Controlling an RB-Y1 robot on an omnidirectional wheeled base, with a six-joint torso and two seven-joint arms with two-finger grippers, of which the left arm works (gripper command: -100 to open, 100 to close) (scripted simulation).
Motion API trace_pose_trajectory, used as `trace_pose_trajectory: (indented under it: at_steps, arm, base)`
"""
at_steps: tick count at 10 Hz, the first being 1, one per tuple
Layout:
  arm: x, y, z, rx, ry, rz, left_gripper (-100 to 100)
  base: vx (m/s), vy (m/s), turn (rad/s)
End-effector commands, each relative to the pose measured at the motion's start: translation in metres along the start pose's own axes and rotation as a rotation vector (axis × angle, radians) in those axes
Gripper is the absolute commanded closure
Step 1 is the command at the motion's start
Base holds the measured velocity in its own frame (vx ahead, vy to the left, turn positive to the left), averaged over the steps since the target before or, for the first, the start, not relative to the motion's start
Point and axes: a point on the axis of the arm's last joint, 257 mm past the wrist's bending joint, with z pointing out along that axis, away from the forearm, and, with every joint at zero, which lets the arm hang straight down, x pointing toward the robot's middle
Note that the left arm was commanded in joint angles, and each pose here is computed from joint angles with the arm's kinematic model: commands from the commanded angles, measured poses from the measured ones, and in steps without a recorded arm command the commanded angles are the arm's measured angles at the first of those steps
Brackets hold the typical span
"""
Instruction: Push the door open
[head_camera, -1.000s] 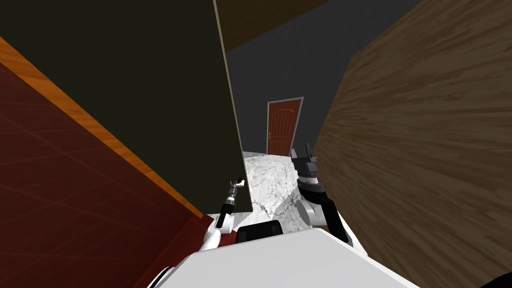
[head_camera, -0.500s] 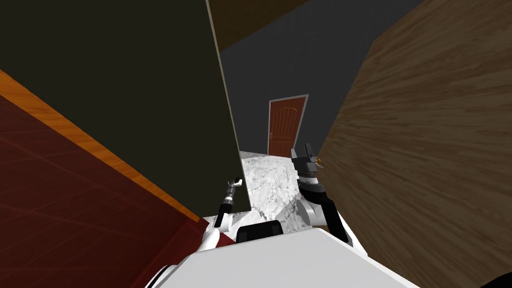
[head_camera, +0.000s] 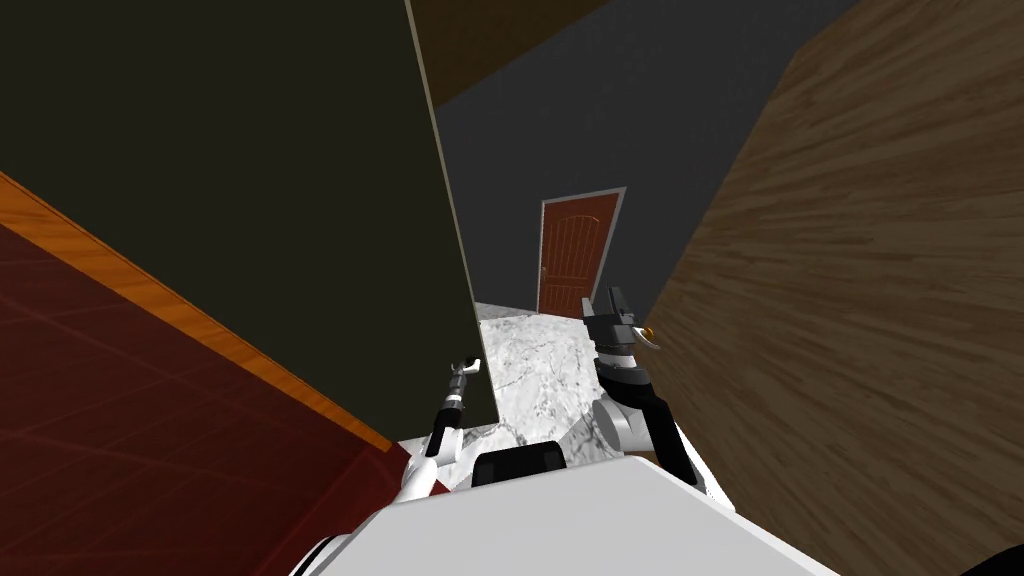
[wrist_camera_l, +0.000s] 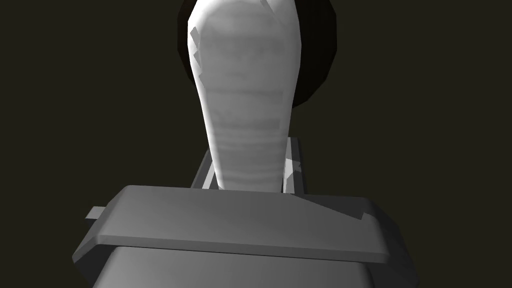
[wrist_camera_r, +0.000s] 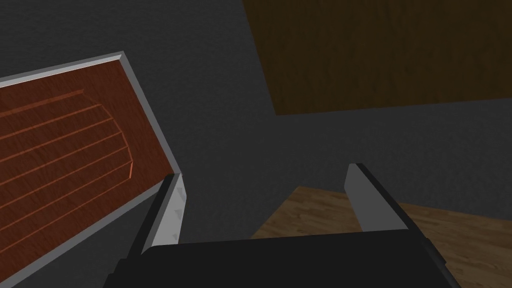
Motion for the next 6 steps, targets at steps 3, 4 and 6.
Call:
trace_pose_trajectory:
  at_steps: [3,4,6]
  arm:
    - [-0.008,-0.003,0.0024,0.009,-0.034,-0.012,100]
    - [-0.012,-0.001,0.0001,0.002,-0.037,-0.006,100]
    - [-0.021,-0.003,0.0011,0.007,-0.052,-0.002,100]
  base:
    - [0.164,-0.086,0.052]
    - [0.069,-0.029,0.037]
    - [0.132,-0.027,0.084]
